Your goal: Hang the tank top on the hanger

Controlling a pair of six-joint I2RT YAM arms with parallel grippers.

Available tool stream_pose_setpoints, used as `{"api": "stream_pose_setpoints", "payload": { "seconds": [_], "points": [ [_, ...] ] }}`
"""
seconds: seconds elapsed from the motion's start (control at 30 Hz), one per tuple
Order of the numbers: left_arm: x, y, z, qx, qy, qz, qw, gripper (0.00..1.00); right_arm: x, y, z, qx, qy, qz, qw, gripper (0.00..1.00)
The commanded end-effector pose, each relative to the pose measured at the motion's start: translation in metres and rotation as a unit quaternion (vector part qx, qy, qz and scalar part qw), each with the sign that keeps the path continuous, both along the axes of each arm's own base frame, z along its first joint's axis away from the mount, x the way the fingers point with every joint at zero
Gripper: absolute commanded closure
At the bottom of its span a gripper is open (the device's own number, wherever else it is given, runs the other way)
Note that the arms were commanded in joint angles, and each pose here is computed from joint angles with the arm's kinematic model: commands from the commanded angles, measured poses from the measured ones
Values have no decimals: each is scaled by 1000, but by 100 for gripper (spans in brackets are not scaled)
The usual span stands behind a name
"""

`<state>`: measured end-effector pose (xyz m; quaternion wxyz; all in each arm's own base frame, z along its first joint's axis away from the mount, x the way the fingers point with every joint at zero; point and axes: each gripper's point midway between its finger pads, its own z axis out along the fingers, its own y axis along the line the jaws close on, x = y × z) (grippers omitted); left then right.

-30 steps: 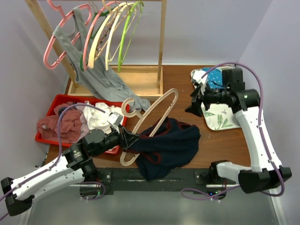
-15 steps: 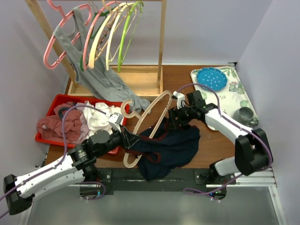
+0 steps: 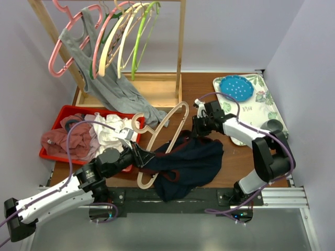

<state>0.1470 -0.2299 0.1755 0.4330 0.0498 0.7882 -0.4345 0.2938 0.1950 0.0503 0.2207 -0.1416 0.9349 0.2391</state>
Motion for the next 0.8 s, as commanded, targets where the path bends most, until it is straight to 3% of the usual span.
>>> {"api": "stream_pose_setpoints", "payload": {
  "seconds": [0.0, 0.1, 0.27, 0.6, 0.77],
  "points": [
    [0, -5, 14, -9, -33, -17, 999, 100, 43, -28, 57, 10, -105, -68, 992, 92],
    [-6, -13, 10, 3, -47, -53, 997, 100, 55, -54, 80, 25, -130, -112, 985, 100],
    [-16, -28, 15, 19, -72, -118, 990, 100, 62, -71, 107, 38, -157, -130, 978, 100],
    [-15, -42, 20, 64, -89, -162, 981, 100, 70, -80, 132, 24, -181, -126, 975, 84],
    [-9, -36, 32, 63, -103, -138, 983, 100, 73, -85, 120, 1, -166, -125, 978, 85]
  ]
}}
